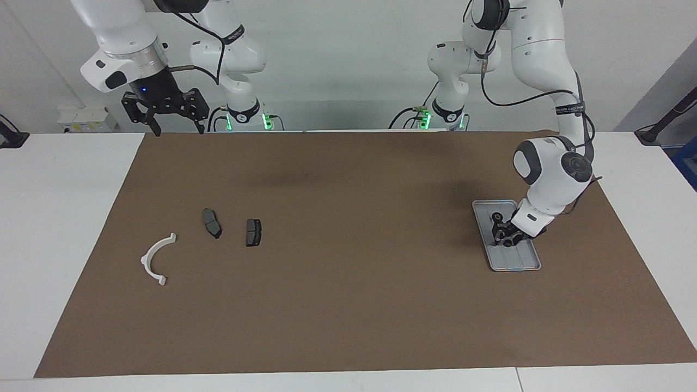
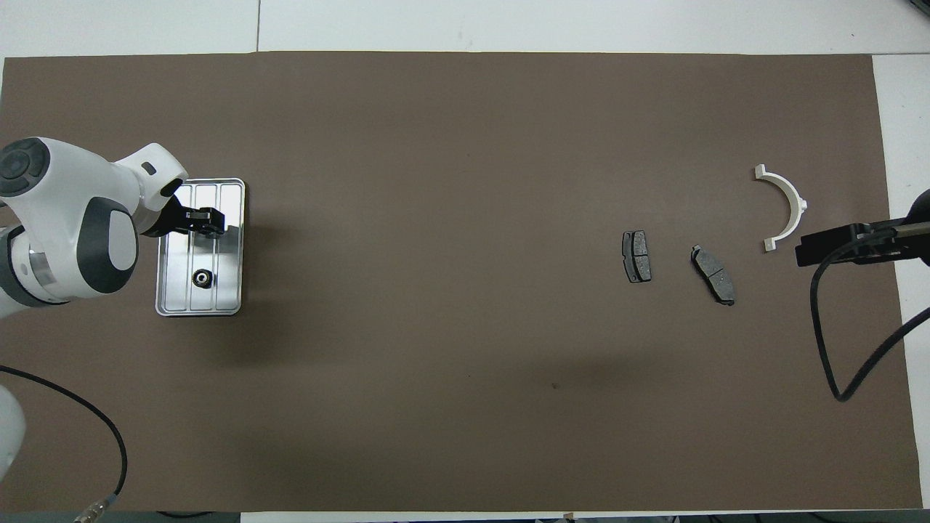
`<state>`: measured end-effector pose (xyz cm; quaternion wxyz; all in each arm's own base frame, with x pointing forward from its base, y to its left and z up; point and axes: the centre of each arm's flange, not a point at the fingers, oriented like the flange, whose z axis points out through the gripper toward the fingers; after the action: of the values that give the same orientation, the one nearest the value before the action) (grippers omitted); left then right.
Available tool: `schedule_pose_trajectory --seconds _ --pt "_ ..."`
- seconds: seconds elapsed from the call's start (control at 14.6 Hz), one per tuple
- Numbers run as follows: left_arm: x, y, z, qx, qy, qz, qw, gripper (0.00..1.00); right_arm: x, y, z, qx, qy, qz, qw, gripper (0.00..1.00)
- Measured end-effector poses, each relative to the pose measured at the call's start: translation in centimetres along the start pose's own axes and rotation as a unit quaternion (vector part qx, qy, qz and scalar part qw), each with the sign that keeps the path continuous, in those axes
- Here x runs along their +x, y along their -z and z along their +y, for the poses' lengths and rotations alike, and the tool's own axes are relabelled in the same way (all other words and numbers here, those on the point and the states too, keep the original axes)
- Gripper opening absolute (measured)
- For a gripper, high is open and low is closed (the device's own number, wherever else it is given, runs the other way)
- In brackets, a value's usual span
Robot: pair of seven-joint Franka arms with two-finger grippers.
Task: Pick bearing gear from pile to tray
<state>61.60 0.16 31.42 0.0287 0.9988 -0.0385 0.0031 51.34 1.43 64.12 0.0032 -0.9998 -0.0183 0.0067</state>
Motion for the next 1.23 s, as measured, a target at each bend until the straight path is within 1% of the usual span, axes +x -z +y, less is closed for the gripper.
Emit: schedule_pose_trajectory --seconds 0.14,0.21,0.41,0.48,0.62,0.75,0.89,1.23 --pt "-0.4 4.4 0.2 -0.006 0.000 -0.006 1.000 0.93 0.0 0.0 0.0 0.000 0.000 0.000 1.000 1.00" --pt "-1.0 7.1 0.2 -0.008 0.001 -0.007 1.000 1.00 0.0 0.0 0.1 0.000 -0.001 0.000 1.000 1.00" --pt "-4.0 15.0 -0.5 -0.016 0.007 -0.022 1.000 1.00 0.0 0.0 0.1 0.000 -0.001 0.000 1.000 1.00" --pt "-4.8 16.8 -0.5 -0.017 0.007 -0.025 1.000 1.00 0.0 0.0 0.1 0.000 -0.001 0.000 1.000 1.00" --pt "-5.8 19.3 -0.4 -0.008 0.001 -0.024 1.000 1.00 0.0 0.0 0.1 0.000 -0.001 0.000 1.000 1.00" --pt "-6.3 20.5 -0.4 -0.001 -0.001 -0.017 1.000 1.00 0.0 0.0 0.1 0.000 -0.001 0.000 1.000 1.00" --pt "-6.5 20.7 -0.9 0.001 0.011 -0.015 1.000 1.00 0.0 0.0 0.1 0.000 -0.001 0.000 1.000 1.00" --pt "-6.8 20.8 -1.8 0.006 0.021 -0.028 0.999 1.00 0.0 0.0 0.1 0.000 -0.001 0.000 1.000 1.00"
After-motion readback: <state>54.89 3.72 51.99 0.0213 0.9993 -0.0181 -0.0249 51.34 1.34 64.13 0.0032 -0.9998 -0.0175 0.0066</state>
